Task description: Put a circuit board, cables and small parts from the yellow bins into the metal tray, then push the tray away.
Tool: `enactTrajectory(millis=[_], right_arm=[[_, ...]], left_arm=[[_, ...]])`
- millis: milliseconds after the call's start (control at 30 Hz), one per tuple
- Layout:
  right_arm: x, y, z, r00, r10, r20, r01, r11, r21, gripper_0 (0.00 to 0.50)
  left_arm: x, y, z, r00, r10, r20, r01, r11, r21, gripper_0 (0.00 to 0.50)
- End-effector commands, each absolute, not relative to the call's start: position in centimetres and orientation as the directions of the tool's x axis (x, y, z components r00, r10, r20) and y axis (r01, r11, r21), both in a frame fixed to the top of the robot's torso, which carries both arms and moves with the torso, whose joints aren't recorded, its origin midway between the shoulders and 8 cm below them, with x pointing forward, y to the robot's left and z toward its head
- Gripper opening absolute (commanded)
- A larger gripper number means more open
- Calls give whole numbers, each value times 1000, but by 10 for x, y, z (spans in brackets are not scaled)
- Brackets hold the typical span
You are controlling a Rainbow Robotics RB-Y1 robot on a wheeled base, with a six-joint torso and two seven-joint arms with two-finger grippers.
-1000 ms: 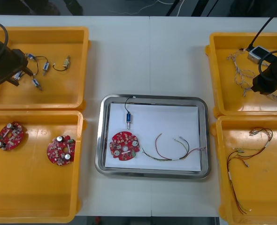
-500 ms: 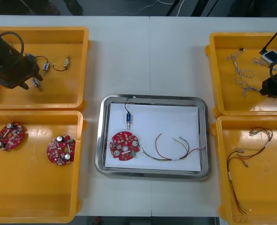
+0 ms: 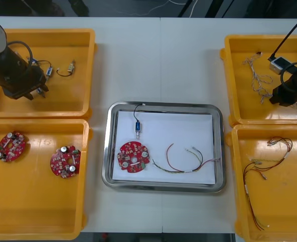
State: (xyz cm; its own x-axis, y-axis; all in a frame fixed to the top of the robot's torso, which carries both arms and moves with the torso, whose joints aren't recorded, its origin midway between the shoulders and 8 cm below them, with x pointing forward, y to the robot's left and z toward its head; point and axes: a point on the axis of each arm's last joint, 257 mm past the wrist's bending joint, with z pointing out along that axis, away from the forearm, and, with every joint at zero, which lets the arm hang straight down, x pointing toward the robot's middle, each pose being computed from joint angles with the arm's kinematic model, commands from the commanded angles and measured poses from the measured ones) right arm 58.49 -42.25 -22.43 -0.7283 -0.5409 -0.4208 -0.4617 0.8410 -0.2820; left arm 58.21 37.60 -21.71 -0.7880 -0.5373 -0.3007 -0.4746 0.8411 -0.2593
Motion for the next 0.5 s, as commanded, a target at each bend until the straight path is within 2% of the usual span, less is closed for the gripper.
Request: enactTrajectory(millis=[33, 433, 467, 500], right_arm=[[596, -433, -193, -692, -587, -421, -476, 809, -345, 500], [588, -428, -219, -695, -616, -370, -511, 786, -348, 500], [587, -430, -220, -699, -614, -368, -508, 788, -348, 500], [586, -430, -223, -701, -610, -369, -506, 790, -345, 500]], left_arm=[[599, 358, -196, -802, -488, -344, -415, 870, -266, 500], [602, 355, -203, -800, -486, -351, -413, 871, -265, 500], [602, 355, -203, -800, -486, -351, -413, 871, -265, 491], [602, 356, -203, -801, -485, -352, -413, 872, -262, 460]])
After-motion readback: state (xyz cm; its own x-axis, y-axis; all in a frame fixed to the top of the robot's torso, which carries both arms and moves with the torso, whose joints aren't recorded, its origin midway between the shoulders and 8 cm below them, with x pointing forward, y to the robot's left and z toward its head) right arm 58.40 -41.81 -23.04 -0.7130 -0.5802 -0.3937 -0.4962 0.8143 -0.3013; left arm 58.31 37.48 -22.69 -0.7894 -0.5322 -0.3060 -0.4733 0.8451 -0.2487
